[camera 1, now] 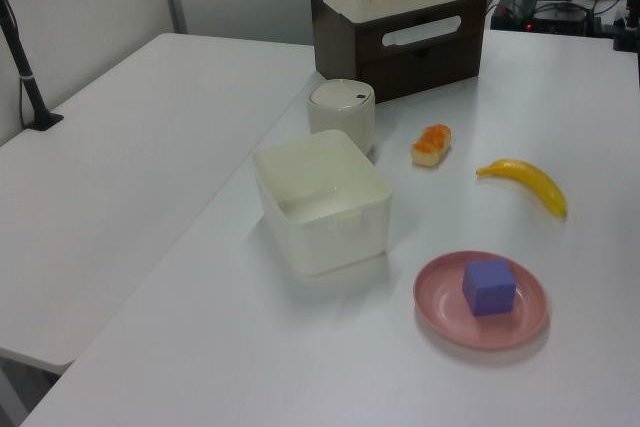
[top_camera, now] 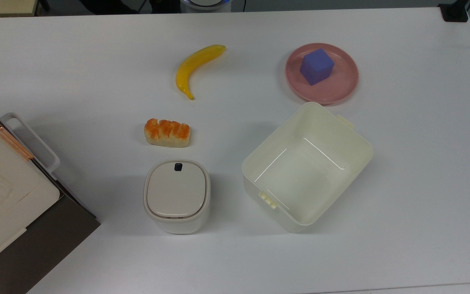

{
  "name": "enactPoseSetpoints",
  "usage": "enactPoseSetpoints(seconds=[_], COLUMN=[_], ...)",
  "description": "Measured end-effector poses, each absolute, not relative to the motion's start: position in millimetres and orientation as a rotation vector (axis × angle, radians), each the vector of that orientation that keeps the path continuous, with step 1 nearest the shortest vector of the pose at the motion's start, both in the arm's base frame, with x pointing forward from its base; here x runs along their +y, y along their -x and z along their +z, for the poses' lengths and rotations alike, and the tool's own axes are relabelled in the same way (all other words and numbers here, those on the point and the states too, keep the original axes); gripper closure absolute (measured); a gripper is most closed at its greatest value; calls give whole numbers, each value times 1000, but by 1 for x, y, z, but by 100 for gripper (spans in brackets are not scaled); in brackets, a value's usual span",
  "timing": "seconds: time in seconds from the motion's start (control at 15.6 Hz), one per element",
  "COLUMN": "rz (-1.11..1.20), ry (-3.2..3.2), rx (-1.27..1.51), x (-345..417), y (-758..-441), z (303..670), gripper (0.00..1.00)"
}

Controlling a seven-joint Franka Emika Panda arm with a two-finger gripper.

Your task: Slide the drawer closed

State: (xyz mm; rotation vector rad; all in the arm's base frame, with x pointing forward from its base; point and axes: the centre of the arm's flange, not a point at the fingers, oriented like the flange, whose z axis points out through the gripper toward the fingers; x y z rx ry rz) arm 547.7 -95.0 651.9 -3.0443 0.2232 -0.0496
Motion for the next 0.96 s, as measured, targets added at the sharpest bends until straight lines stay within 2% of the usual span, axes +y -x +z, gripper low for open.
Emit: enactPoseSetpoints(seconds=[0.51, 0.96], rz=[4, -5], ry=[3127, 3123], rx=[-63, 151], x=[-80, -72], y=[-558, -558], z=[637, 640], gripper=[0, 0])
